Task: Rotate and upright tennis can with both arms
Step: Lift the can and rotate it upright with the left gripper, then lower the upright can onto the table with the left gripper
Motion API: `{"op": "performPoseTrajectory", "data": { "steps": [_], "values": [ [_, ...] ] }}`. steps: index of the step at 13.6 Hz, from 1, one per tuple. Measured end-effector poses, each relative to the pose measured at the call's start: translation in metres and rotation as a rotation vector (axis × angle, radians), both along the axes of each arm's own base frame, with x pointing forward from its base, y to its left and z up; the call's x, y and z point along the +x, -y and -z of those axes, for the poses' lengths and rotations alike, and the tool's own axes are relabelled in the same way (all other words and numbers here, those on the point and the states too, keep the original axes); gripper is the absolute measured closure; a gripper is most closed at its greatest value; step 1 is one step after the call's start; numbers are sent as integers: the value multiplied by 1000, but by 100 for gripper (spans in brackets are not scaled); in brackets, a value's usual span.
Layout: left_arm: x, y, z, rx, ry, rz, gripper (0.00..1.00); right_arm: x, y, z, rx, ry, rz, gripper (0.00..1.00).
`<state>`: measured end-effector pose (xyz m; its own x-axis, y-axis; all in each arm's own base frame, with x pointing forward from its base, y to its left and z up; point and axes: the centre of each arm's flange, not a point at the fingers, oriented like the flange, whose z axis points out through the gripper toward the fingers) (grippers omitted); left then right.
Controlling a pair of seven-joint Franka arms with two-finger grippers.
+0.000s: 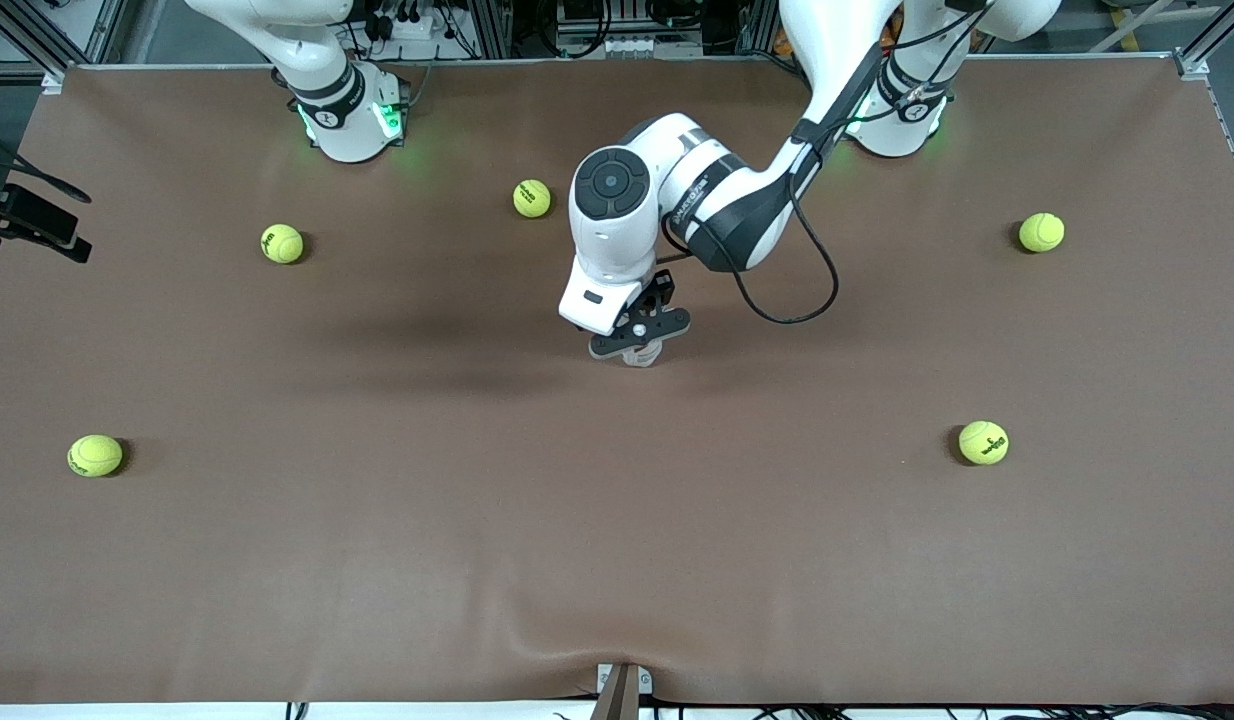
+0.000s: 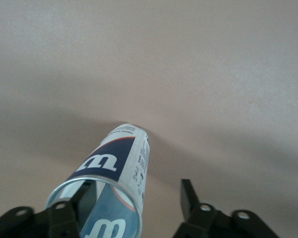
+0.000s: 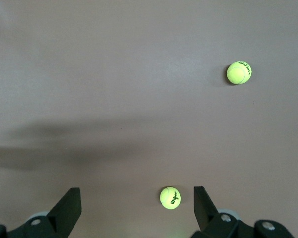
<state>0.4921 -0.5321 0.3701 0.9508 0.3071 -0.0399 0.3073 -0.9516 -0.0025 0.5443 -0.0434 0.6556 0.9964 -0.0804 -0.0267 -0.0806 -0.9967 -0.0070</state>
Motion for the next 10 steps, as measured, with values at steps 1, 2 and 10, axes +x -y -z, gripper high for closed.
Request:
{"op": "performPoseTrajectory", "data": {
  "steps": [1,2,10],
  "values": [
    [1,0,-5,-7,7,-1,13,0,0,0,0,0,0,0],
    [2,0,-13,-16,15,-2,13,0,0,0,0,0,0,0],
    [39,-72,-128,-80,104,-105,0,0,1,0,0,-1,1,0]
  ]
}}
